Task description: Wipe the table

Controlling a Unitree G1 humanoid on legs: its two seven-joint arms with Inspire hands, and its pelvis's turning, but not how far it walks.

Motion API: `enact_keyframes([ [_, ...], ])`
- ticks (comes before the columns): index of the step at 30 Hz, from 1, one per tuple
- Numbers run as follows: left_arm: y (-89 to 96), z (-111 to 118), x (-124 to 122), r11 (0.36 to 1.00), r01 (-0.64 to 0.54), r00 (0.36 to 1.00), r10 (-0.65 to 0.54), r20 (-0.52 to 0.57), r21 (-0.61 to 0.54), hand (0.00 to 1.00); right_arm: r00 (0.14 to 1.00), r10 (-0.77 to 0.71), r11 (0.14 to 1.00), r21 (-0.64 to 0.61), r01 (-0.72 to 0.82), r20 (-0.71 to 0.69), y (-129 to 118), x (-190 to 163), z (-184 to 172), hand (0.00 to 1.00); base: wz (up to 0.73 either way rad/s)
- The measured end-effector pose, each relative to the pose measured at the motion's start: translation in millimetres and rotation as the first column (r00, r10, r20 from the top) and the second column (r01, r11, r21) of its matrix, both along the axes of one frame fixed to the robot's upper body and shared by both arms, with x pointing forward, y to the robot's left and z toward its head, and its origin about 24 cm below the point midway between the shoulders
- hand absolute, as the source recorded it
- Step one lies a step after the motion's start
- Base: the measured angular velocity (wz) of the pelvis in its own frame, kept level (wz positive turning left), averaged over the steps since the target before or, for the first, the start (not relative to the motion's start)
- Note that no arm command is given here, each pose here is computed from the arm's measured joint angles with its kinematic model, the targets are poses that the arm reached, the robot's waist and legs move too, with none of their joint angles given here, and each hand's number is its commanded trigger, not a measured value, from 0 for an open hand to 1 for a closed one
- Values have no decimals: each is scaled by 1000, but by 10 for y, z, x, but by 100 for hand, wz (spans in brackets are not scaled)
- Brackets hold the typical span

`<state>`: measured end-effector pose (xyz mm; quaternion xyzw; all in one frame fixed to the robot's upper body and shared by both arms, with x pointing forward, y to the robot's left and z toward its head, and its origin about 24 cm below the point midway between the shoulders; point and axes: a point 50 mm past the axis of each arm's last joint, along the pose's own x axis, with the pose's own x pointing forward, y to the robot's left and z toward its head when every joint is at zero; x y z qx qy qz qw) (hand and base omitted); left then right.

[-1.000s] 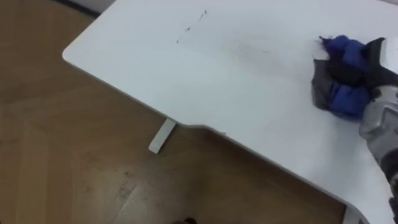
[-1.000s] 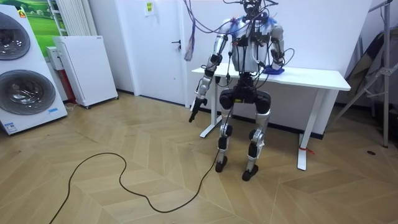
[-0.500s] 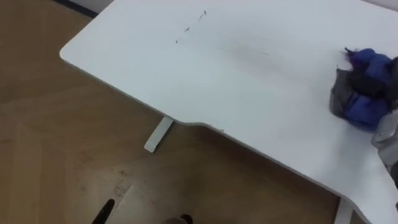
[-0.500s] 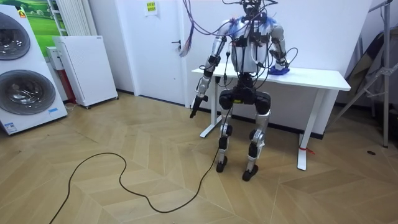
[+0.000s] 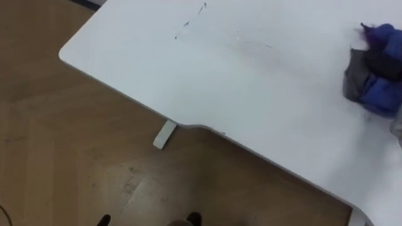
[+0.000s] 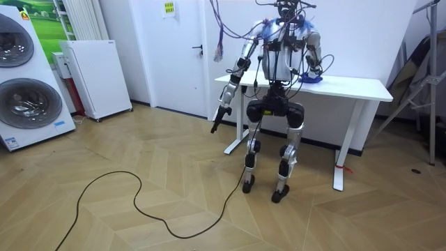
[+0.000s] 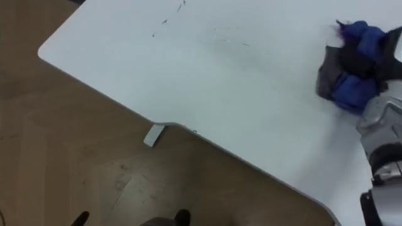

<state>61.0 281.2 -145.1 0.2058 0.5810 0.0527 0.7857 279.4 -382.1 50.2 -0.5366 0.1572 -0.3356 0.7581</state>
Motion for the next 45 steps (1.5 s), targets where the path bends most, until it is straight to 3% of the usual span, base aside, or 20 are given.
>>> enact_keyframes([
  [5, 180, 74, -20, 997, -58, 998, 56, 33, 45, 0, 968, -226, 965, 108, 238, -109, -349, -725, -414, 100, 7],
  [7, 194, 84, -7, 996, -68, 997, 65, 43, 52, 0, 961, -251, 957, 118, 264, -118, -398, -805, -428, 100, -19],
  [12, 172, 93, 20, 997, -57, 996, 54, 70, 51, 0, 960, -261, 956, 109, 272, -104, -420, -803, -389, 100, -16],
  [17, 115, 65, 17, 998, -39, 998, 36, 54, 39, 0, 966, -229, 972, 22, 234, -120, -338, -588, -291, 100, -21],
  [21, 48, 18, 29, 1000, -7, 1000, 7, 18, 19, 0, 992, -32, 996, -85, 22, -118, 69, 10, -77, 100, -47],
  [23, 11, 9, 112, 1000, 22, 1000, -22, 20, 11, 0, 979, 157, 974, -144, -175, -130, 511, 415, 46, 100, -2],
  [26, -53, 8, 235, 998, 64, 997, -64, 34, 0, 0, 947, 302, 934, -166, -318, -111, 871, 692, 201, 100, 25],
  [29, -80, -22, 144, 998, 58, 998, -58, 6, -17, 0, 930, 348, 917, -165, -363, -118, 947, 763, 266, 100, 29],
  [32, -71, -50, -45, 999, 40, 998, -41, -43, -21, 0, 927, 352, 914, -168, -370, -125, 941, 755, 254, 100, 23],
  [35, -50, -55, -135, 999, 27, 997, -28, -66, -18, 0, 935, 331, 928, -134, -347, -128, 781, 626, 158, 100, 16],
  [41, 19, -16, -62, 1000, 8, 1000, -8, -22, -4, 0, 989, 139, 990, 38, -137, -59, 329, -3, -307, 100, 11],
  [45, 85, 12, -97, 999, -31, 999, 31, -6, 23, 0, 995, -23, 994, 106, 34, -99, 50, -500, -565, 100, -13],
])
